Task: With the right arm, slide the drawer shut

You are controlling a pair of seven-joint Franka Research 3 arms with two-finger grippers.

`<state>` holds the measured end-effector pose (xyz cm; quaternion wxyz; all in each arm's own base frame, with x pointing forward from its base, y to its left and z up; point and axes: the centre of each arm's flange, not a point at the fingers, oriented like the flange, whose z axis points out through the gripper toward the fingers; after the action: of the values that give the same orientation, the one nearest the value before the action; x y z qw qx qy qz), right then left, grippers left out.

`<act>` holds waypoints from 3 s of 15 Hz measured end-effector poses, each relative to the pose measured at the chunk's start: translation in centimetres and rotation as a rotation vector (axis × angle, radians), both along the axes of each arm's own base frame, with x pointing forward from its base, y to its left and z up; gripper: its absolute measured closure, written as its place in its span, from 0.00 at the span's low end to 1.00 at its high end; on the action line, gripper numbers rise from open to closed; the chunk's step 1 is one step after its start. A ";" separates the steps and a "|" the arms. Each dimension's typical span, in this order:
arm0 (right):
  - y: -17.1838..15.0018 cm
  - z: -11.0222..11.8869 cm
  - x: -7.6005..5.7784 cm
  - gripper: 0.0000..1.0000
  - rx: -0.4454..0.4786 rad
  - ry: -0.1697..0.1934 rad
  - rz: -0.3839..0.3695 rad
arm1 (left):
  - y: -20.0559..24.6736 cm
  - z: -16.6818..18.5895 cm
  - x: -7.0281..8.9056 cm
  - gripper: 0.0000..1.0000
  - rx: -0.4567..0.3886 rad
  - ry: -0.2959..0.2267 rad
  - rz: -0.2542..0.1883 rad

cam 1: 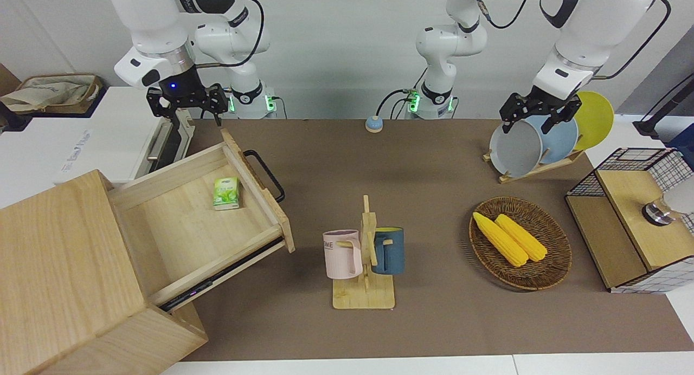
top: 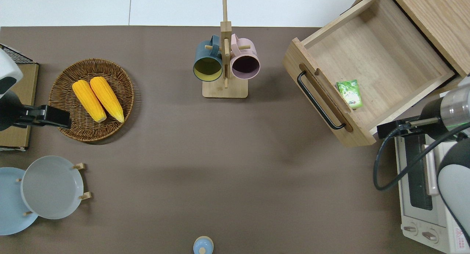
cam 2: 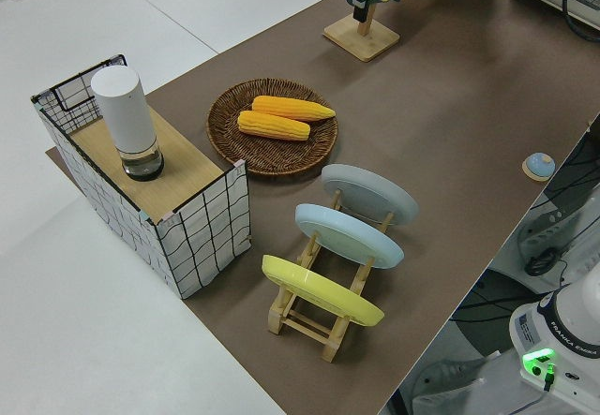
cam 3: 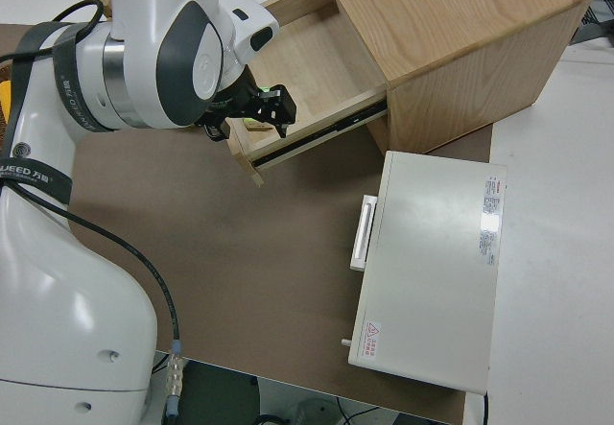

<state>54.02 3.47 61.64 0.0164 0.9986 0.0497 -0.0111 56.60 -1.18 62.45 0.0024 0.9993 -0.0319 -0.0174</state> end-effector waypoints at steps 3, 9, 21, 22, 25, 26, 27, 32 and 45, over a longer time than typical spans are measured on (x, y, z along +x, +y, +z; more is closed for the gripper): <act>0.0 0.2 0.0 0.33 0.000 -0.003 0.000 | 0.0 0.0 0.0 0.00 0.000 0.000 0.000; 0.0 0.8 0.0 0.90 0.001 -0.016 0.001 | 0.0 0.0 0.0 0.00 0.000 0.000 0.000; 6.2 4.4 0.2 0.99 0.010 -0.045 -0.091 | 0.0 0.0 0.0 0.00 0.000 0.000 0.000; 7.2 4.2 0.5 0.99 0.010 -0.042 -0.114 | 0.0 0.0 0.0 0.00 0.000 0.000 0.000; 10.7 3.3 1.0 0.99 0.008 -0.036 -0.170 | 0.0 0.0 0.0 0.00 0.000 0.000 0.000; 11.8 3.1 1.0 0.99 0.008 -0.034 -0.185 | 0.0 0.0 0.0 0.00 0.000 0.000 0.000; 12.8 2.8 1.0 0.99 0.006 -0.031 -0.203 | 0.0 0.0 0.0 0.00 0.000 0.000 0.000; 17.5 1.1 0.6 0.99 -0.008 -0.012 -0.351 | 0.0 0.0 0.0 0.00 0.000 0.000 0.000; 20.7 -6.2 4.0 0.99 -0.031 0.026 -0.918 | 0.0 0.0 0.0 0.00 0.000 0.000 0.000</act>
<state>58.01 24.22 55.40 0.0238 0.9166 -0.3979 -0.0307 56.60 -1.18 62.45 0.0024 0.9993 -0.0319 -0.0174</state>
